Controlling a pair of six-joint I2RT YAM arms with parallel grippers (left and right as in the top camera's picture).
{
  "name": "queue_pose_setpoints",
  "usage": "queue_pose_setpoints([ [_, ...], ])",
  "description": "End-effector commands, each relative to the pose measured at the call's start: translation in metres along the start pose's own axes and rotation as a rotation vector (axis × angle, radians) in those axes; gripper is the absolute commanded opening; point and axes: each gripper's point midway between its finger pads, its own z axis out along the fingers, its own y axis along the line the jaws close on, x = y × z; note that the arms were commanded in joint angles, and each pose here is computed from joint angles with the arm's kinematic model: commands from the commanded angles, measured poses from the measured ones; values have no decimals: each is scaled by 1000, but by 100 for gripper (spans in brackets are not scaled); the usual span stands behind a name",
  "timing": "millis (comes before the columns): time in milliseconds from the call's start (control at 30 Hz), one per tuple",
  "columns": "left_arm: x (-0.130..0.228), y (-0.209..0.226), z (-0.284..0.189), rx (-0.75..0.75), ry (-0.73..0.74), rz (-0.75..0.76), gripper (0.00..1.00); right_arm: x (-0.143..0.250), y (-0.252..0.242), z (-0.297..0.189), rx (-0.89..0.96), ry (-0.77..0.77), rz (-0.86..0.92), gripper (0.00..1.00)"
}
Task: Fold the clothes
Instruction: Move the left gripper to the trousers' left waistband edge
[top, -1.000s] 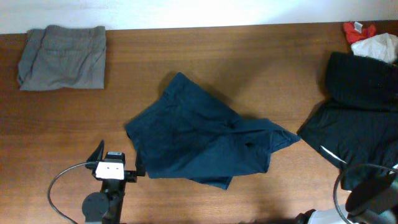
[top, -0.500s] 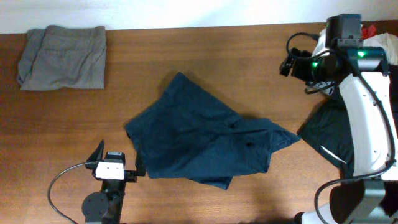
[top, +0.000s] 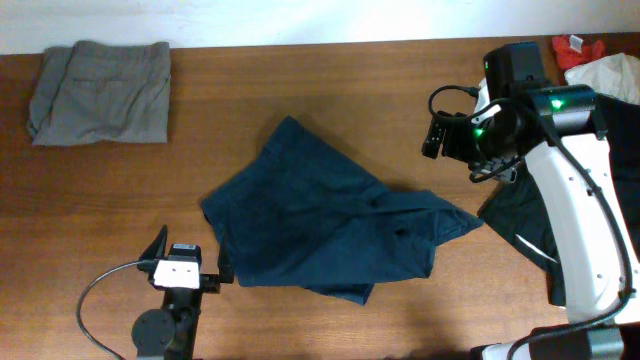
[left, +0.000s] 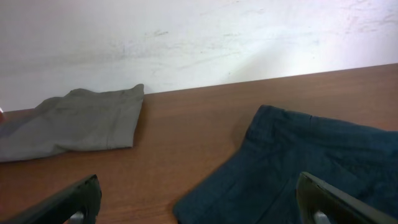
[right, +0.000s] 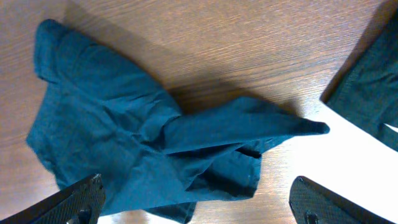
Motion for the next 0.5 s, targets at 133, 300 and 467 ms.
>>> queue_pose_setpoints([
  [133,-6,-35,-4,209,-30,-55,99,-1,-6,10,42,15,8,98],
  [300,-15,-102,-34,645,-26,-190,99,-1,-6,10,42,15,8,98],
  [467,-31,-116,-48,762,-92,-157,99,-1,-6,10,42,15,8,98],
])
